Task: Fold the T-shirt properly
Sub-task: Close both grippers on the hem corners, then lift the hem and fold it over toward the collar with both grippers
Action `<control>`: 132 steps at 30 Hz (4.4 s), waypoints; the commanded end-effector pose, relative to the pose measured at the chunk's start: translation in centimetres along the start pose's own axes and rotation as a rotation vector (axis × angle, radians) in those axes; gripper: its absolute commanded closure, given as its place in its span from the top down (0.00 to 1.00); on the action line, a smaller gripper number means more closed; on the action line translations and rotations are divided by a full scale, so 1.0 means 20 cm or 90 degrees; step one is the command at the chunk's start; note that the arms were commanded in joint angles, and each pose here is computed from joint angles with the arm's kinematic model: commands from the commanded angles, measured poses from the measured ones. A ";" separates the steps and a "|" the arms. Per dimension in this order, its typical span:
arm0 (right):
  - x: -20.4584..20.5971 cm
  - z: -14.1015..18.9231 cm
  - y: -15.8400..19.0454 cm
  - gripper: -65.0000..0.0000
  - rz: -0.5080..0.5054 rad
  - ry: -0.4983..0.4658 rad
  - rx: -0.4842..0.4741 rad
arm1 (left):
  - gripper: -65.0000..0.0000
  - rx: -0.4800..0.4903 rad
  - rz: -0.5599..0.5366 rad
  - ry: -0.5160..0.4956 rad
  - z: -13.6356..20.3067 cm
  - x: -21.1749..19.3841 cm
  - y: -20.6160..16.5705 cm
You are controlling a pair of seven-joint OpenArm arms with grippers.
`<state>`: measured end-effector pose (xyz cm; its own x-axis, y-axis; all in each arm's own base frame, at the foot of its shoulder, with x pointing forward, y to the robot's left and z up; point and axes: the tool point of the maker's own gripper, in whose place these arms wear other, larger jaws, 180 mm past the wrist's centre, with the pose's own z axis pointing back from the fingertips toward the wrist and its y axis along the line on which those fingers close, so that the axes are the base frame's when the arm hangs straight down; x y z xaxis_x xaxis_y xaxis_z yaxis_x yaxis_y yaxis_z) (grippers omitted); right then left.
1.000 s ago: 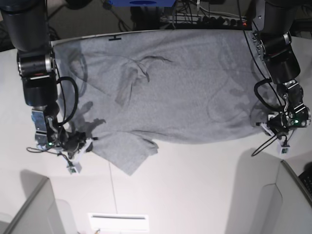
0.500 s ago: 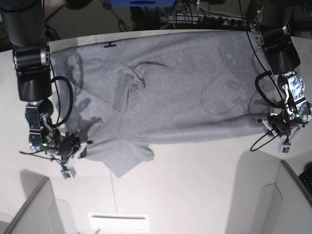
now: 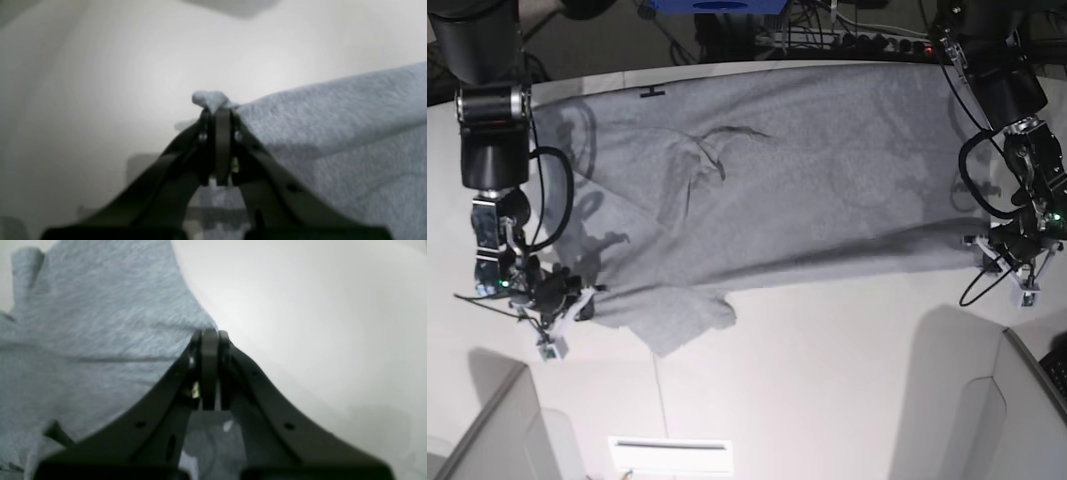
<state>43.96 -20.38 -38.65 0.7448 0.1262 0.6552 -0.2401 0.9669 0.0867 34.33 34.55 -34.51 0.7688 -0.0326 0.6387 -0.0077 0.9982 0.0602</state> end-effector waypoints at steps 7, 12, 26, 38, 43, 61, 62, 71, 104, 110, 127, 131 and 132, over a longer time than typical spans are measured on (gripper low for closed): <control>0.10 0.07 -0.01 0.00 0.019 -0.036 -0.008 | 0.00 0.047 -0.027 -0.048 0.18 0.14 0.08; 0.09 0.10 0.03 0.00 0.035 -0.034 -0.003 | 0.00 0.055 -0.018 -0.044 0.22 0.09 0.07; 0.02 0.27 -0.04 0.00 -0.004 -0.030 -0.030 | 0.00 0.075 -0.049 -0.052 0.29 0.07 0.07; -0.12 0.40 -0.05 0.00 -0.005 -0.011 -0.050 | 0.00 0.096 -0.090 -0.040 0.39 0.06 0.04; -0.17 0.45 -0.03 0.00 -0.018 -0.009 -0.053 | 0.00 0.098 -0.101 -0.017 0.40 -0.02 0.03; -0.35 0.60 0.10 0.00 -0.030 -0.003 -0.054 | 0.00 0.077 -0.129 0.015 0.45 -0.17 -0.02; -0.36 0.60 0.12 0.00 -0.030 -0.001 -0.051 | 0.00 0.068 -0.129 0.010 0.45 -0.17 -0.03; -0.49 0.67 0.25 0.00 -0.026 0.009 -0.038 | 0.00 0.073 -0.112 0.009 0.50 -0.20 0.02; -0.69 0.75 0.21 0.00 -0.151 0.049 -0.004 | 0.00 0.036 -0.177 0.129 0.53 -0.54 -0.09; -0.74 0.71 0.20 0.00 -0.172 0.069 0.000 | 0.00 0.033 -0.179 0.139 0.53 -0.57 -0.09; -0.67 0.76 0.17 0.32 -0.146 0.042 -0.016 | 0.80 0.032 -0.178 0.137 0.54 -0.57 -0.09; -0.55 0.79 0.20 0.21 -0.109 0.006 -0.016 | 0.70 0.054 -0.134 0.128 0.57 -0.59 -0.04; -0.52 0.77 0.20 0.15 -0.104 0.002 -0.009 | 0.61 0.064 -0.120 0.129 0.57 -0.61 -0.02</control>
<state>24.82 -20.87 -34.70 0.8028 -0.0434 0.5946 -0.0915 0.9765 0.1949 17.44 33.74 -34.12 0.8822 -0.1785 0.4357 0.0825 0.9696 0.2302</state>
